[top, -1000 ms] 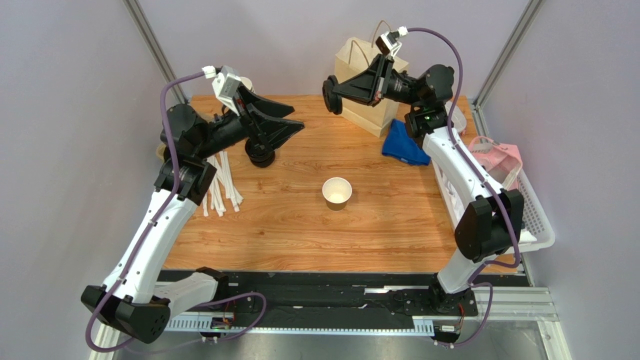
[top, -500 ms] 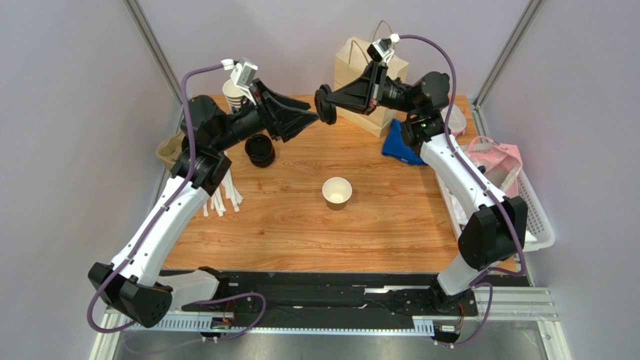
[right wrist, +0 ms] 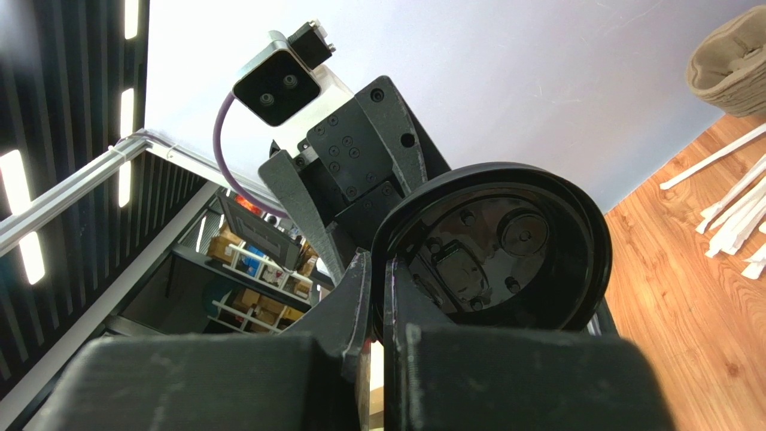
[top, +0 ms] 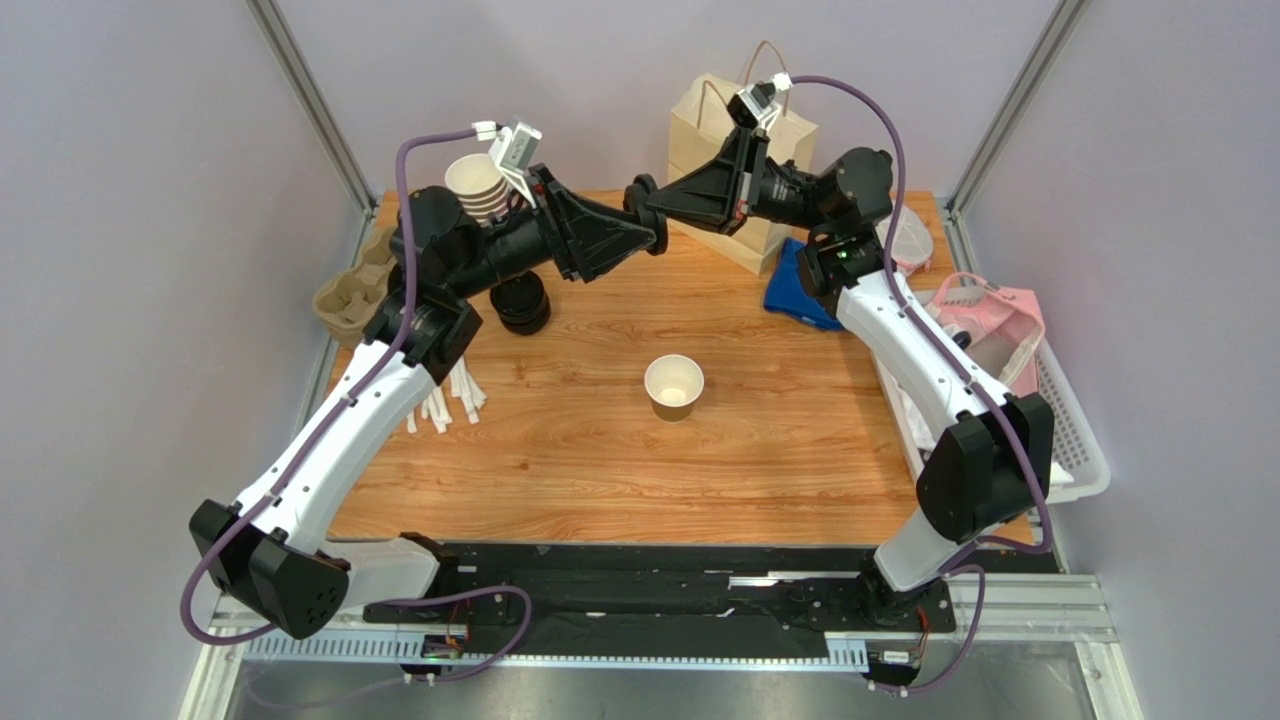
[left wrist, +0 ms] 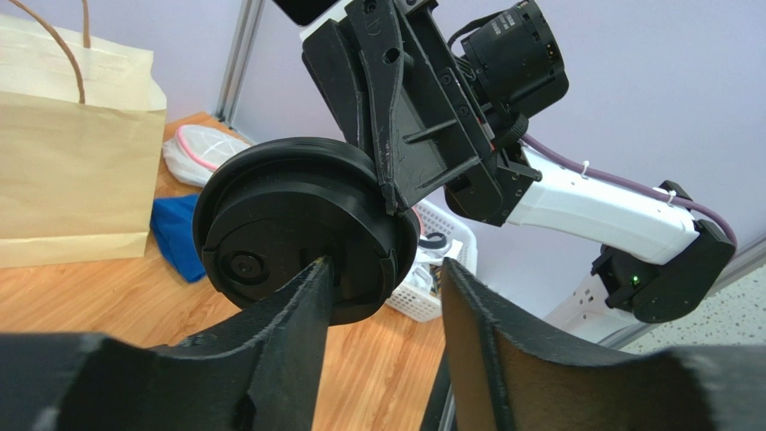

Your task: Pack the takeout coffee

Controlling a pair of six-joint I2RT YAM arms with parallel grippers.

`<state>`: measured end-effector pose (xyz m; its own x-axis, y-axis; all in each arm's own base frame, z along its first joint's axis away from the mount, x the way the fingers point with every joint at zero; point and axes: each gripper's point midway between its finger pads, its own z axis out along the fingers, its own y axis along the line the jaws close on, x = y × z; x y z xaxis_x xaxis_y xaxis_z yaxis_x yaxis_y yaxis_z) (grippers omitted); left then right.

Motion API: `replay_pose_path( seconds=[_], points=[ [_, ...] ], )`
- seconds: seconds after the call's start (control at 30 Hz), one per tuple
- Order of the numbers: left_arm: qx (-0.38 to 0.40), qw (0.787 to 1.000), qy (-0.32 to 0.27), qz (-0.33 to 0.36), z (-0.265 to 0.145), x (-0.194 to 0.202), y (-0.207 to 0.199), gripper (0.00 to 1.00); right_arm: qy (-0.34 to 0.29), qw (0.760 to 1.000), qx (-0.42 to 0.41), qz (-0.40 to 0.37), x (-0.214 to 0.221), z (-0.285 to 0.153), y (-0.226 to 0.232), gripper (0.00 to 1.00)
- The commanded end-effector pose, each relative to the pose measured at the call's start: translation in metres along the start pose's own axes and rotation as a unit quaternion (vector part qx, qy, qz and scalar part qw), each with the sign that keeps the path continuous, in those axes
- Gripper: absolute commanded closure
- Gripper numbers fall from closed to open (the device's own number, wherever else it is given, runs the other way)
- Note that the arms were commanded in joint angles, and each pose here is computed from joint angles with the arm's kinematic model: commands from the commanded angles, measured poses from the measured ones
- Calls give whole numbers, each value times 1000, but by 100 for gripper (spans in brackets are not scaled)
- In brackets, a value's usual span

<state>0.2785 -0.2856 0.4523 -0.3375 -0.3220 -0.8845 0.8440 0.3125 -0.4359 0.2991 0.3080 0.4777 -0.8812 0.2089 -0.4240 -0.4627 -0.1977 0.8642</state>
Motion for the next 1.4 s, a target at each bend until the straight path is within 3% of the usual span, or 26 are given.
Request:
replay_pose_path(
  seconds=[0.0, 0.23, 0.33, 0.37, 0.43, 0.47, 0.6, 0.63, 0.67, 0.77, 0.87, 0.93, 0.97, 1.13, 1.2, 1.37],
  points=[
    [17, 999, -24, 12, 5, -19, -15, 46, -1, 999, -26, -26, 8, 1, 30, 100],
    [12, 1000, -25, 6, 5, -18, -13, 70, 4, 999, -25, -24, 12, 3, 27, 100],
    [9, 1000, -23, 6, 3, -17, -13, 97, 4, 999, -23, -23, 12, 3, 24, 100],
    [7, 1000, -22, 6, 2, -16, -13, 100, 5, 1000, -20, -23, 13, 3, 23, 100],
    [3, 1000, -11, 11, 0, -10, -11, 100, 6, 1000, -15, -20, 14, 2, 19, 99],
    [2, 1000, -8, 19, -3, -9, -13, 100, 6, 1000, -8, -13, 13, 1, 15, 84],
    [-14, 999, 34, 37, -14, 14, -5, 100, 3, 1000, 10, -14, 10, -8, 8, 67],
    [-17, 998, 42, 44, -17, 18, -4, 100, 3, 1000, 16, -12, 9, -10, 4, 60],
    [-20, 996, 50, 70, -20, 20, -2, 100, -2, 1000, 30, -4, 6, -16, -2, 47],
    [-34, 989, 93, 113, -31, 37, 7, 100, -5, 998, 67, 6, -1, -32, -20, 38],
    [-43, 979, 131, 149, -39, 51, 16, 100, -10, 994, 110, 13, -3, -53, -41, 36],
    [-47, 972, 168, 158, -43, 64, 24, 100, -4, 990, 135, -28, -1, -66, -54, 32],
    [-43, 967, 184, 168, -44, 68, 26, 100, -7, 985, 173, -7, -2, -79, -67, 26],
    [-38, 919, 307, 244, -49, 101, 46, 100, -18, 947, 316, -45, -9, -130, -109, 6],
    [-35, 895, 353, 270, -50, 114, 43, 100, -19, 924, 367, -105, -16, -146, -121, 5],
    [-5, 817, 465, 341, -47, 157, 60, 100, 17, 899, 428, -94, 3, -170, -154, 5]
  ],
)
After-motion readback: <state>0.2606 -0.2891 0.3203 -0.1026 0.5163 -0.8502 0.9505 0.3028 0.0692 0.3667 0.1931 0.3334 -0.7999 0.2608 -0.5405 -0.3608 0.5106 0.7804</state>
